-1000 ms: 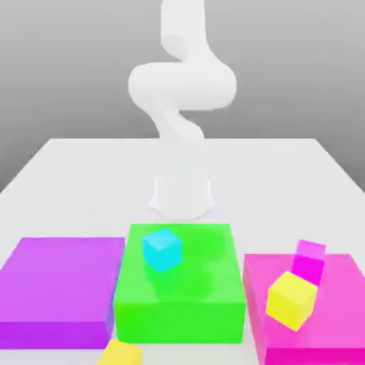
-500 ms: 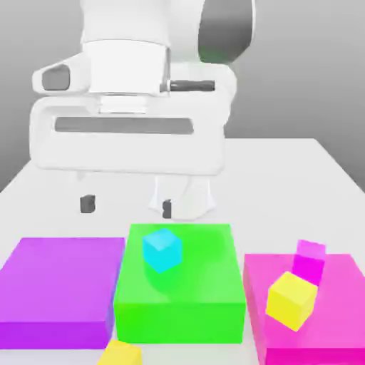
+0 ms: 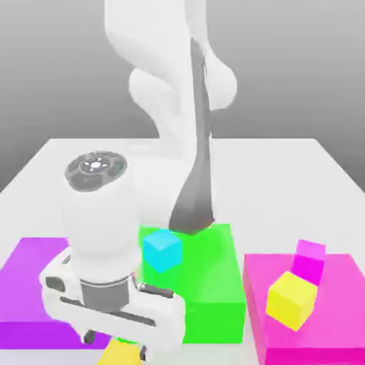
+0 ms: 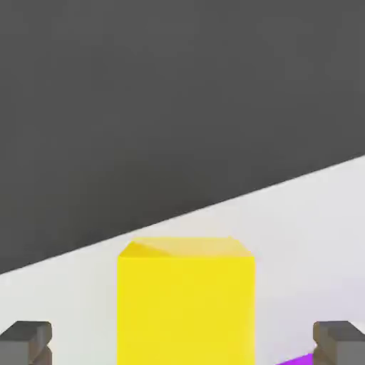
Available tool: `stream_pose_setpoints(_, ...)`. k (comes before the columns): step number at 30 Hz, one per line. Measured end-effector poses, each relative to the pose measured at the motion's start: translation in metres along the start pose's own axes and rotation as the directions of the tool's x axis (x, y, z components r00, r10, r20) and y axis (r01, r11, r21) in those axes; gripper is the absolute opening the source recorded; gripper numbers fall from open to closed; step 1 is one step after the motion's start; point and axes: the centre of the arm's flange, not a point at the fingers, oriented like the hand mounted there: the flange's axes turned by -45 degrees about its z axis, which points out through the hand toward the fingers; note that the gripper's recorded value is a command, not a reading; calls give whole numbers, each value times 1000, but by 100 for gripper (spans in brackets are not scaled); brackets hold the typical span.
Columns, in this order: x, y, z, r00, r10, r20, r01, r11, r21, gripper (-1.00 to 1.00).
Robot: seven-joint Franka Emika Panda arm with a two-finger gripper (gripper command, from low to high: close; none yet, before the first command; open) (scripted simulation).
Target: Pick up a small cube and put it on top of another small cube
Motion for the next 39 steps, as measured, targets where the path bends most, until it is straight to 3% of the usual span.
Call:
stream_pose_setpoints(7, 0, 0, 2, 1000, 0, 0, 0, 1000, 0, -100)
stream_pose_setpoints(12, -3, 0, -57, 1000, 2, 1, -2, 1000, 2, -100)
stream_pose_setpoints(31, -143, -8, -196, 997, 78, 4, -78, 997, 16, -100)
stream_pose_setpoints(34, -167, -6, -203, 996, 91, 2, -91, 996, 8, -100)
stream_pose_setpoints(39, -173, -5, -154, 995, 96, 1, -96, 995, 2, -100)
